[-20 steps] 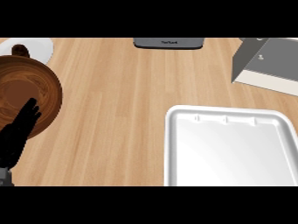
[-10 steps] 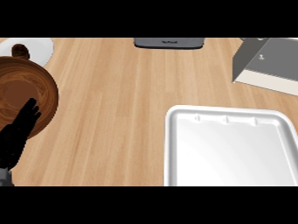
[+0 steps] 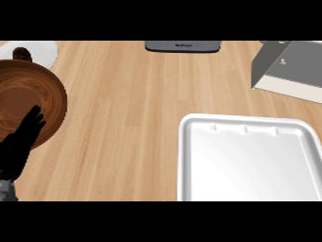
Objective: Pick the pear from the tray and place it in the tiered shelf
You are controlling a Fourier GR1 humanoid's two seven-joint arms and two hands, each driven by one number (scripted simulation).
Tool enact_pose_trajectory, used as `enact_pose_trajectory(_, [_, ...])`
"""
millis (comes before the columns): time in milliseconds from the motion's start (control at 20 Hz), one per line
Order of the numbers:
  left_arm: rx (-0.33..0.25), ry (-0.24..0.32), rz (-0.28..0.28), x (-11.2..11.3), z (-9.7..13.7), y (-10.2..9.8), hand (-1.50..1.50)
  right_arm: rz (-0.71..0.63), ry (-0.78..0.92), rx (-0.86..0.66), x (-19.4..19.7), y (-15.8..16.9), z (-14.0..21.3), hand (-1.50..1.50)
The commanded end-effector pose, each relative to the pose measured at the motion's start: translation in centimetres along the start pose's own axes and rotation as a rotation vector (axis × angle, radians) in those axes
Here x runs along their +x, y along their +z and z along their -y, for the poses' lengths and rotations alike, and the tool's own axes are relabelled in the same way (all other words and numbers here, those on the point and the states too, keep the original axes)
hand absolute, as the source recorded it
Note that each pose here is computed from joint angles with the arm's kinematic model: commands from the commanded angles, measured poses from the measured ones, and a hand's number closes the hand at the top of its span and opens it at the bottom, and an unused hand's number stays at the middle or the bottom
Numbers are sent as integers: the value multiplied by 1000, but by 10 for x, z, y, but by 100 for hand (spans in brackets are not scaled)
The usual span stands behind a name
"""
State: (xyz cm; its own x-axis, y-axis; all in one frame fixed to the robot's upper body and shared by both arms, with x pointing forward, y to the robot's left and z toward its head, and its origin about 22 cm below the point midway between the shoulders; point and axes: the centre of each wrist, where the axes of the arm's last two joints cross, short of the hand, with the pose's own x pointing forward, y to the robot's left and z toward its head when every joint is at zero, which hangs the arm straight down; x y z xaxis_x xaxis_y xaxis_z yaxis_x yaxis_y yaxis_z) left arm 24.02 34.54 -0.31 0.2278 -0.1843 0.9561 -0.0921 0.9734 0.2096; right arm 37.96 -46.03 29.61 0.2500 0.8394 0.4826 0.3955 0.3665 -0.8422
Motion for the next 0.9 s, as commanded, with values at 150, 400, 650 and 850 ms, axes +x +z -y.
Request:
enact_pose_trajectory(150, [-15,0,1,0,-7,-9,0,21,-185,-23,-18,-5,9,-150])
enact_pose_trajectory(400, [-3,7,-7,6,-12,-6,0,-25,-379,49,-13,-8,31,-150])
enact_pose_trajectory(650, [15,14,-13,4,3,0,0,-30,-543,39,-32,-2,54,-150])
enact_pose_trajectory(850, [20,5,-14,0,-6,6,0,-7,-613,-19,-51,12,108,-150])
